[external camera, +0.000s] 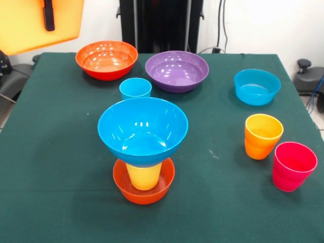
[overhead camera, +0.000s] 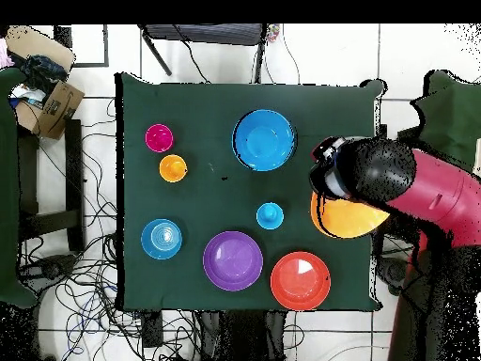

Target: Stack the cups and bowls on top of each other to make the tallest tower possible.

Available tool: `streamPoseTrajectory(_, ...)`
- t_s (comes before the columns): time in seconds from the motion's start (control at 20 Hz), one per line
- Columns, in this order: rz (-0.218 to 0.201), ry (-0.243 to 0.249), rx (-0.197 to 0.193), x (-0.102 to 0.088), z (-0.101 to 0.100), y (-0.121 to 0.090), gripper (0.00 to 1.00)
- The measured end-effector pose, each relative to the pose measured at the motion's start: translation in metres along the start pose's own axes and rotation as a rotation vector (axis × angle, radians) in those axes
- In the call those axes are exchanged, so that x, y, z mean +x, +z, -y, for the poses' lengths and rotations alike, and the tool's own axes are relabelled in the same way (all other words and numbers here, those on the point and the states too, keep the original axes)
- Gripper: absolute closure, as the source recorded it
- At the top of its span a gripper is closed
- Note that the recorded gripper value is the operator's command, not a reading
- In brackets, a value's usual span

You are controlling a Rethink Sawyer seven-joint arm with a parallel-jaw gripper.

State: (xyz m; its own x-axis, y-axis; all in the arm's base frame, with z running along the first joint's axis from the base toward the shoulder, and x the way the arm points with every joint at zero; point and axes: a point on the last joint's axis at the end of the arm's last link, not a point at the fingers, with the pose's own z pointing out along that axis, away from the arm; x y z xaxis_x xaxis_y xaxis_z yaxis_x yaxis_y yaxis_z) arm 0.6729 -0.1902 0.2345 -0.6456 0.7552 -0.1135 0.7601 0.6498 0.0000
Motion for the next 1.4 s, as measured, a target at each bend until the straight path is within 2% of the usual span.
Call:
streamPoseTrajectory(0.2, -0.013, -0.009, -0.011, 0.010, -0.001, -0.005, 1.00)
streamPoseTrajectory(0.3, -0.032, -0.024, -0.019, 0.027, -0.002, -0.010, 1.00)
streamPoseTrajectory(0.6, -0.072, -0.058, -0.036, 0.056, -0.008, -0.015, 1.00)
streamPoseTrajectory(0.85, -0.091, -0.093, -0.075, 0.071, -0.020, -0.013, 1.00)
streamPoseTrajectory(0.95, -0.091, -0.101, -0.085, 0.074, -0.024, -0.012, 1.00)
streamPoseTrajectory(1.0, -0.085, -0.119, -0.102, 0.077, -0.032, -0.012, 1.00)
streamPoseTrajectory(1.15, -0.070, -0.142, -0.114, 0.080, -0.039, -0.011, 1.00)
streamPoseTrajectory(1.4, -0.028, -0.219, -0.129, 0.087, -0.054, -0.009, 1.00)
